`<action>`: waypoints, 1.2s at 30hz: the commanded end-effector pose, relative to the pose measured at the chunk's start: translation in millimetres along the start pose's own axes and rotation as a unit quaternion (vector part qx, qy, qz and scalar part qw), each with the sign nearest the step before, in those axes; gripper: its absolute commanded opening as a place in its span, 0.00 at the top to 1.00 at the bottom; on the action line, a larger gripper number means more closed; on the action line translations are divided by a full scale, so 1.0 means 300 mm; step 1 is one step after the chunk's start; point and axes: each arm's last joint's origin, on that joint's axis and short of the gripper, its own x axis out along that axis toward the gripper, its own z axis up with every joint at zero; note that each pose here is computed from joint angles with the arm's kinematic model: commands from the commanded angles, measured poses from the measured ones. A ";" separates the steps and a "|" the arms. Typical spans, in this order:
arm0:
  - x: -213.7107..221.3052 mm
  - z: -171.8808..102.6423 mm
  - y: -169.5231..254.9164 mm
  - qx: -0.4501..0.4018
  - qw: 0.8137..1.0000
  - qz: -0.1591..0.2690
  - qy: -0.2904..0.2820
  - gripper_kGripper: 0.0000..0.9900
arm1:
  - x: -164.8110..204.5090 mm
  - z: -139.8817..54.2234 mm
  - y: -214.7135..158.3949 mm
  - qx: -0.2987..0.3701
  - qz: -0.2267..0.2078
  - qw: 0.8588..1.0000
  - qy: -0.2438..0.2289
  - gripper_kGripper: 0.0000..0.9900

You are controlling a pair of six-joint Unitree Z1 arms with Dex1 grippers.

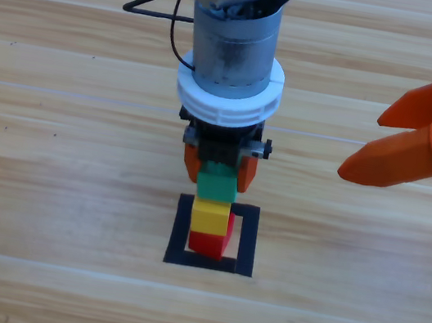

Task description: Stack the blocks in the rectangular block: red at the bottom, yellow in the middle, green on top

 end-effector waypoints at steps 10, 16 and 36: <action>0.096 -0.003 -0.010 -0.002 0.999 0.036 0.020 1.00 | -0.024 -0.027 0.042 -0.016 0.013 1.000 -0.004 0.00; 0.084 -0.004 -0.013 -0.002 0.999 0.031 0.016 1.00 | -0.028 -0.029 0.046 -0.017 0.014 1.000 -0.006 0.00; 0.068 -0.022 -0.009 0.010 1.000 0.022 0.009 0.70 | -0.025 -0.029 0.044 -0.017 0.015 1.000 -0.004 0.00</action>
